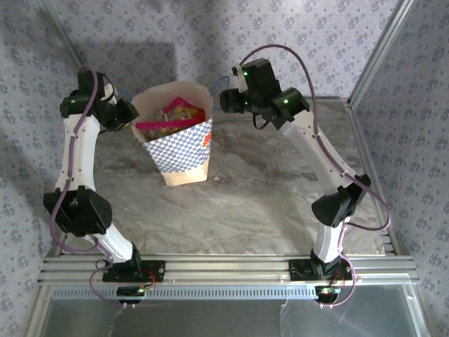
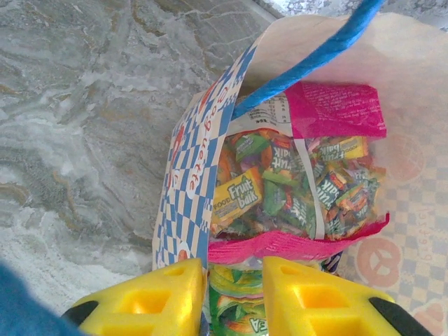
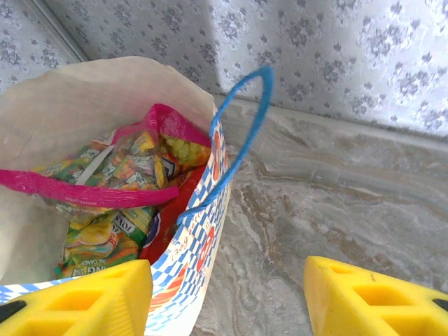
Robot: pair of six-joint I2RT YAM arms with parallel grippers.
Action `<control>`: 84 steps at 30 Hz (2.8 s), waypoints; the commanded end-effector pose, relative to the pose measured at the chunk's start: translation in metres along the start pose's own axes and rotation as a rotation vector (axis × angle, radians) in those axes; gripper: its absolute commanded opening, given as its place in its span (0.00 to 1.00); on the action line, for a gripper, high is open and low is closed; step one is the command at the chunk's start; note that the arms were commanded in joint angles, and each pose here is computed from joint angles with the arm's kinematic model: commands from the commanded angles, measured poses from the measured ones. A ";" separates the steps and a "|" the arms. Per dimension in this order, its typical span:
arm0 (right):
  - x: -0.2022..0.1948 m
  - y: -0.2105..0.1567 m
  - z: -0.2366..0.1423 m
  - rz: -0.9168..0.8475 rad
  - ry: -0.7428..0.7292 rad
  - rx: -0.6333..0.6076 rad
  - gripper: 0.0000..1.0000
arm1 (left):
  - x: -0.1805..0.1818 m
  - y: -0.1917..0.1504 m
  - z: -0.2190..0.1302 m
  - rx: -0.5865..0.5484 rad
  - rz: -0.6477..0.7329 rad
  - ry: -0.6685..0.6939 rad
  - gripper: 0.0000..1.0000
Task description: Place the snacks into the paper bag
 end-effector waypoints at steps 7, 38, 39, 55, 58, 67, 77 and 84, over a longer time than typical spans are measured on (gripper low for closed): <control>0.000 0.019 0.011 0.087 0.155 -0.071 0.62 | -0.002 0.009 -0.007 -0.017 0.061 0.051 0.31; 0.017 0.030 0.054 0.065 0.250 -0.033 0.00 | -0.033 0.023 -0.016 -0.065 0.186 0.108 0.00; 0.018 0.032 0.051 0.060 0.253 -0.037 0.00 | -0.038 0.022 -0.017 -0.066 0.198 0.099 0.00; 0.017 0.057 -0.018 -0.034 0.195 -0.151 0.00 | -0.122 -0.009 -0.033 -0.081 0.352 -0.073 0.00; 0.010 0.056 -0.029 -0.051 0.150 -0.150 0.00 | -0.135 -0.019 -0.032 -0.076 0.378 -0.087 0.00; -0.013 0.064 -0.063 -0.045 0.099 -0.206 0.00 | -0.162 -0.035 -0.044 -0.093 0.387 -0.162 0.00; -0.024 0.060 -0.084 -0.062 0.065 -0.212 0.00 | -0.189 -0.054 -0.052 -0.095 0.409 -0.244 0.00; -0.036 0.040 -0.082 -0.020 0.041 -0.198 0.00 | -0.188 -0.068 -0.036 -0.040 0.423 -0.204 0.00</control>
Point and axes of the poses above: each hand's point on the last joint's axis, 136 mm out from that joint toward the fingers, its own z axis out along the fingers, its own x axis along the line the jaws close on, y = z × x, the point moved 6 cm from there along -z, back along the fingers, and after that the axes turned 5 degrees about -z, right-handed, at the moved point
